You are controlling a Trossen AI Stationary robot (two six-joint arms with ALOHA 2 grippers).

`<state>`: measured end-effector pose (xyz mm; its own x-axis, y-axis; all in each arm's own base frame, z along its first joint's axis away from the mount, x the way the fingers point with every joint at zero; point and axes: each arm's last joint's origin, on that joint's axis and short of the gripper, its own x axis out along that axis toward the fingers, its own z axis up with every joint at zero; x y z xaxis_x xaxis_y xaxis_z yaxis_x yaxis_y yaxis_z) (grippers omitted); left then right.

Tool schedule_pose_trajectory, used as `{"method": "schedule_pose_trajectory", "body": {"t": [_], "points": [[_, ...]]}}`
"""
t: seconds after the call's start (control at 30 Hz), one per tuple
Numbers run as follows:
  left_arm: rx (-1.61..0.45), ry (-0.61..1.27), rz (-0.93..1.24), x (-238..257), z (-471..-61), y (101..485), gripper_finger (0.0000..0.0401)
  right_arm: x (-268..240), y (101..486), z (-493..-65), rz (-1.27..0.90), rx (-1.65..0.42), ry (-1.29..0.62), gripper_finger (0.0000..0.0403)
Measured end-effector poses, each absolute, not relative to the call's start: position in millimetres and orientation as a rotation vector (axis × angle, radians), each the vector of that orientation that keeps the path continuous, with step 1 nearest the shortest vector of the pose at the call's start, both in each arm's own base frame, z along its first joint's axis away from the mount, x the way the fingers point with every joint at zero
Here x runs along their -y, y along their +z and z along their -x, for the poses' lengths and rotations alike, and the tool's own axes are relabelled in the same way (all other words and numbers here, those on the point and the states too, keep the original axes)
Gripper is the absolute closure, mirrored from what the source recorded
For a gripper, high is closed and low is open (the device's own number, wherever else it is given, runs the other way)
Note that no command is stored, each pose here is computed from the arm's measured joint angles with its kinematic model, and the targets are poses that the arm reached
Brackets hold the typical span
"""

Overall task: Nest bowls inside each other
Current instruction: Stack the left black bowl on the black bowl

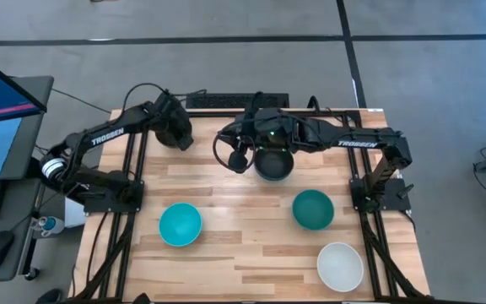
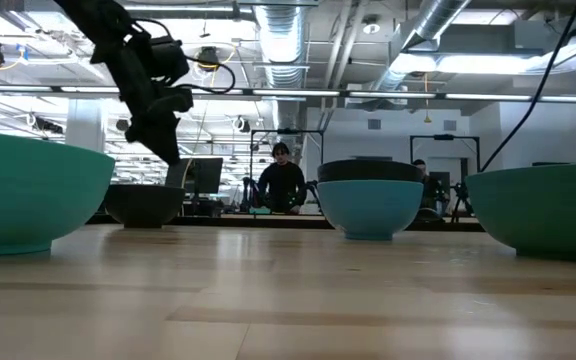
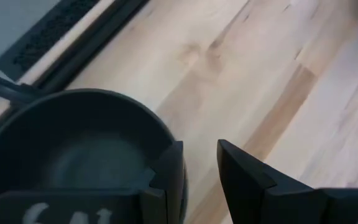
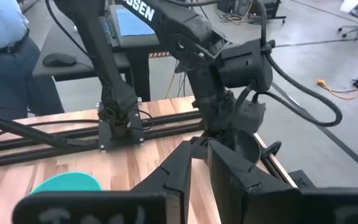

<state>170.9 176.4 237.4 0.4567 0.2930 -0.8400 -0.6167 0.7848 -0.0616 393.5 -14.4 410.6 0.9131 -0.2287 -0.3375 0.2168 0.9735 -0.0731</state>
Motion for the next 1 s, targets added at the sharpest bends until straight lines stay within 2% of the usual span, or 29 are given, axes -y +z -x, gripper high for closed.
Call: {"method": "schedule_pose_trajectory", "body": {"t": [0.33,0.73,0.83,0.93,1.0], "points": [[-1.115,0.543,0.450,-183.9,-175.5,207.6,0.0312,15.1,410.6,-393.5,0.035,-0.351,-0.228,0.0325],[-1.144,0.539,0.447,-194.2,-184.1,189.2,0.0314,15.1,410.4,-393.4,0.040,-0.354,-0.227,0.0325],[-1.141,0.535,0.436,-194.6,-184.4,189.4,0.0333,15.1,410.4,-393.4,0.040,-0.354,-0.228,0.0326],[-1.156,0.520,0.428,-193.6,-183.6,189.0,0.0377,14.8,410.4,-393.4,0.041,-0.354,-0.227,0.0326],[-1.149,0.525,0.419,-195.2,-184.7,189.2,0.0391,13.8,410.4,-393.4,0.041,-0.354,-0.225,0.0326]]}}
